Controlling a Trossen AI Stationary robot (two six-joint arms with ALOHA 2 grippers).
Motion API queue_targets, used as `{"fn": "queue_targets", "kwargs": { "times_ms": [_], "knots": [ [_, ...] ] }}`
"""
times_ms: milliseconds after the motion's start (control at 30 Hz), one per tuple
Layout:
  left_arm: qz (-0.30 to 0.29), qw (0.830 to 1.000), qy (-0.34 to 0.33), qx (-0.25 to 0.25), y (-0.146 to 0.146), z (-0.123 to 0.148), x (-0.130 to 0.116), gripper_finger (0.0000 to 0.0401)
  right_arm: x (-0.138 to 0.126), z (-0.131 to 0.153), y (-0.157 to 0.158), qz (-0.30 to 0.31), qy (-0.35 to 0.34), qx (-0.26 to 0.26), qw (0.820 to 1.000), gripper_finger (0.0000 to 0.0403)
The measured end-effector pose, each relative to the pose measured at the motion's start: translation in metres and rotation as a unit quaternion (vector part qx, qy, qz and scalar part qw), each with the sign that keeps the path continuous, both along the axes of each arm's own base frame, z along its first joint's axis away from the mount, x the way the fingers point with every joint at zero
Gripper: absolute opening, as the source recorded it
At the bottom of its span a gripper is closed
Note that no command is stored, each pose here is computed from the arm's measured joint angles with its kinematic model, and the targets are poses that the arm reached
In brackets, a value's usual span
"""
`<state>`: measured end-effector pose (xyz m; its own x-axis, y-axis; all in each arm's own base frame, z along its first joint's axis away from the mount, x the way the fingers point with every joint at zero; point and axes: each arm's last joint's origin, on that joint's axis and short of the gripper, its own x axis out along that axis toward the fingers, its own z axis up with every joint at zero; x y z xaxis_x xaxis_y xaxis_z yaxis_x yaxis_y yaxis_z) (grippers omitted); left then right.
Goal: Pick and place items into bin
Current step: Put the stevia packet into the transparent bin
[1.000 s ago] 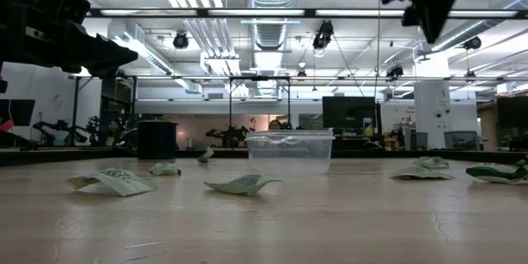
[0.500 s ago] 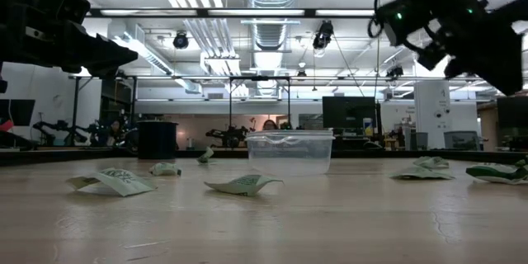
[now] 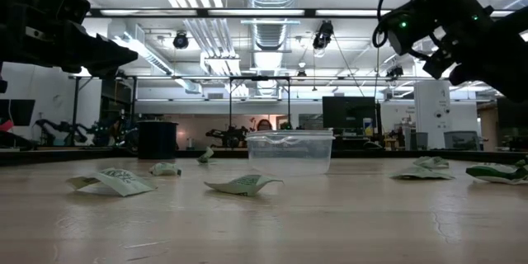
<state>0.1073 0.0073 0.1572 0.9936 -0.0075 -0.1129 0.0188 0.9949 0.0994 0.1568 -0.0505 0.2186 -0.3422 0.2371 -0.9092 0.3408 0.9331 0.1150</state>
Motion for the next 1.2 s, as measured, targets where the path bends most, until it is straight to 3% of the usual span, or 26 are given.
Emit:
{"fn": "queue_targets", "kwargs": {
  "times_ms": [400, 633, 867, 1200],
  "knots": [
    [0.0, 1.0, 0.0, 0.0, 0.0, 0.0, 0.0, 0.0094, 0.0, -0.001, 0.0, -0.001, 0.001, -0.005, 1.0, 0.0218],
    [0.0, 1.0, 0.0, 0.0, 0.0, 0.0, 0.0, 0.0094, 0.004, -0.007, -0.002, -0.003, -0.02, -0.015, 1.0, 0.0275],
    [0.0, 1.0, 0.0, 0.0, 0.0, 0.0, 0.0, 0.0094, 0.008, -0.015, -0.003, -0.003, -0.006, -0.01, 1.0, 0.0299],
    [0.0, 1.0, 0.0, 0.0, 0.0, 0.0, 0.0, 0.0094, 0.018, -0.031, -0.007, -0.001, 0.032, 0.004, 0.999, 0.0287]
  ]
}}
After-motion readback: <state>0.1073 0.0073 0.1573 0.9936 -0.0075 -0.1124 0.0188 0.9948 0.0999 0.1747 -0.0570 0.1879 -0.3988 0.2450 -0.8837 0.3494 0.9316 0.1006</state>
